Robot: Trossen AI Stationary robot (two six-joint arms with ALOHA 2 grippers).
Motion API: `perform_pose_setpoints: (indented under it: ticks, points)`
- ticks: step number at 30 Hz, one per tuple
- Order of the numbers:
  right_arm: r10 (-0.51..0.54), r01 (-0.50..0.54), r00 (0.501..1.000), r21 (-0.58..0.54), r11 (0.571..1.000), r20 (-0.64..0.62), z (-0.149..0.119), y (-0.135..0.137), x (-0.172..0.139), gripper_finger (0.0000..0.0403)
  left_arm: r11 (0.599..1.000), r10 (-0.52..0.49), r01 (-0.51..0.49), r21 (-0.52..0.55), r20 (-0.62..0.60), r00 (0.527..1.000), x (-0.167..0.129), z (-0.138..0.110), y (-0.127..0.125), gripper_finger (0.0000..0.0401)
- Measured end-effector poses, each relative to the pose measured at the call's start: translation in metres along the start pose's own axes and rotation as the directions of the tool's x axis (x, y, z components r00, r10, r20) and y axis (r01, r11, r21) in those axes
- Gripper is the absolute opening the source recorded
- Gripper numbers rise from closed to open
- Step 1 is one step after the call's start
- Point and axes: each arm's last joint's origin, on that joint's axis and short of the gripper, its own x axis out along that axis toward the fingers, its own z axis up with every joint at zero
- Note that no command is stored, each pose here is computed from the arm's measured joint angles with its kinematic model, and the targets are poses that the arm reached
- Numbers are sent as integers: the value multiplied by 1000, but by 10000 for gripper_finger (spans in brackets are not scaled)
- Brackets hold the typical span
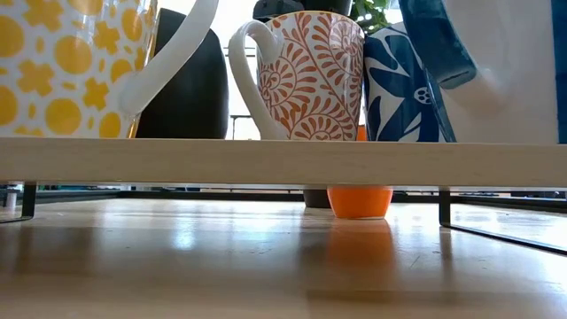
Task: Place coffee mugs
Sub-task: Put the orange mug on the shelf
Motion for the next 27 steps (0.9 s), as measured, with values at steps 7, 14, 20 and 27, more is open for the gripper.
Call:
perform_pose_setpoints:
  ticks: [7, 14, 20, 27]
  points:
    - [3, -3, 1000, 0, 1000, -5, 0, 0, 0, 87, 1000, -11, 11, -8, 4, 1000, 0, 0, -1, 97]
    - [26, -27, 999, -18, 999, -38, -1, 1, 0, 87, 1000, -11, 11, -8, 4, 1000, 0, 0, -1, 97]
    - [26, -26, 999, -12, 1000, -30, 1, 0, 1, 87, 1000, -11, 11, -8, 4, 1000, 0, 0, -1, 97]
    - [21, -21, 999, 2, 1000, -29, 6, -4, 2, 87, 1000, -11, 11, -8, 4, 1000, 0, 0, -1, 97]
